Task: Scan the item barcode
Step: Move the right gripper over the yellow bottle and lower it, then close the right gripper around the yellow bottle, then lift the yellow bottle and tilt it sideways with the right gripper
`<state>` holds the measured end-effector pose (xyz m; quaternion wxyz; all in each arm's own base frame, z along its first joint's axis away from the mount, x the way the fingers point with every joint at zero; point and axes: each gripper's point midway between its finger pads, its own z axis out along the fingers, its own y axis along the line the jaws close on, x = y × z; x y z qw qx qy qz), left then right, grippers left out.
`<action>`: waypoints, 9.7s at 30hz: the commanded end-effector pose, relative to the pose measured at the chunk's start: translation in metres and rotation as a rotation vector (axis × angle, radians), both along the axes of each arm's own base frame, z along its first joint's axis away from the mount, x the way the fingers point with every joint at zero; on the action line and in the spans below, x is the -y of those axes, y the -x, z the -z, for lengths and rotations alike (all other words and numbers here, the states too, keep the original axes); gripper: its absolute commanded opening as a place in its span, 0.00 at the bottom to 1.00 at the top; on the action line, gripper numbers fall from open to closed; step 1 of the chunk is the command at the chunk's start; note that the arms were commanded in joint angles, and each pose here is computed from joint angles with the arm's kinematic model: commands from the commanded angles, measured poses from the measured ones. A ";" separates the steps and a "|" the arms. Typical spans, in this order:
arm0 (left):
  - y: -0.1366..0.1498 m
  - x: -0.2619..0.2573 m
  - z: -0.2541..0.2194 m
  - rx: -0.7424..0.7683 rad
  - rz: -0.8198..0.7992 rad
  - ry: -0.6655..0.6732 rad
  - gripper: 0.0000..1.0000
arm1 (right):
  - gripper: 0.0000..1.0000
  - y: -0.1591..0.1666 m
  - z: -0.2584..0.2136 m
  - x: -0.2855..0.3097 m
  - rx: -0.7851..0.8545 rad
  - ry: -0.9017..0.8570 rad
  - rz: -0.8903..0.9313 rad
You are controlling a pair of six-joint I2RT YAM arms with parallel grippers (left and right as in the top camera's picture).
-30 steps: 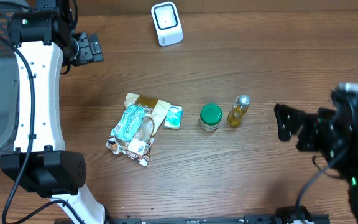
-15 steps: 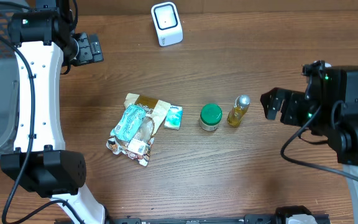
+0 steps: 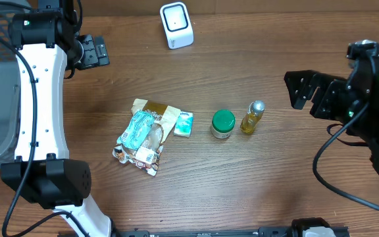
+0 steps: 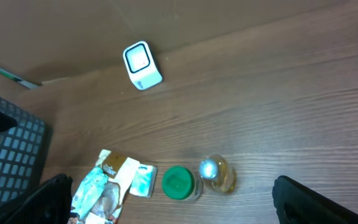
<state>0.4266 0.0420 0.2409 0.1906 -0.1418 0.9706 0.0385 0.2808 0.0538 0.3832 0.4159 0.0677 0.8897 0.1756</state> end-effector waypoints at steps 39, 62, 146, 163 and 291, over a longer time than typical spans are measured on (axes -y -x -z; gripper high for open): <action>0.001 -0.002 -0.011 0.031 -0.013 0.000 1.00 | 1.00 -0.012 0.071 -0.002 -0.397 0.084 -0.092; 0.001 -0.002 -0.011 0.031 -0.014 0.000 1.00 | 0.96 -0.032 0.168 -0.022 -0.580 0.126 -0.076; 0.001 -0.002 -0.011 0.031 -0.014 0.000 1.00 | 0.33 -0.054 0.277 -0.045 -0.524 0.373 -0.096; 0.001 -0.002 -0.011 0.031 -0.013 0.000 1.00 | 0.88 -0.057 0.276 -0.046 -0.513 0.360 -0.088; 0.001 -0.002 -0.011 0.031 -0.013 0.000 1.00 | 0.27 0.033 0.067 -0.142 -0.291 -0.613 -0.843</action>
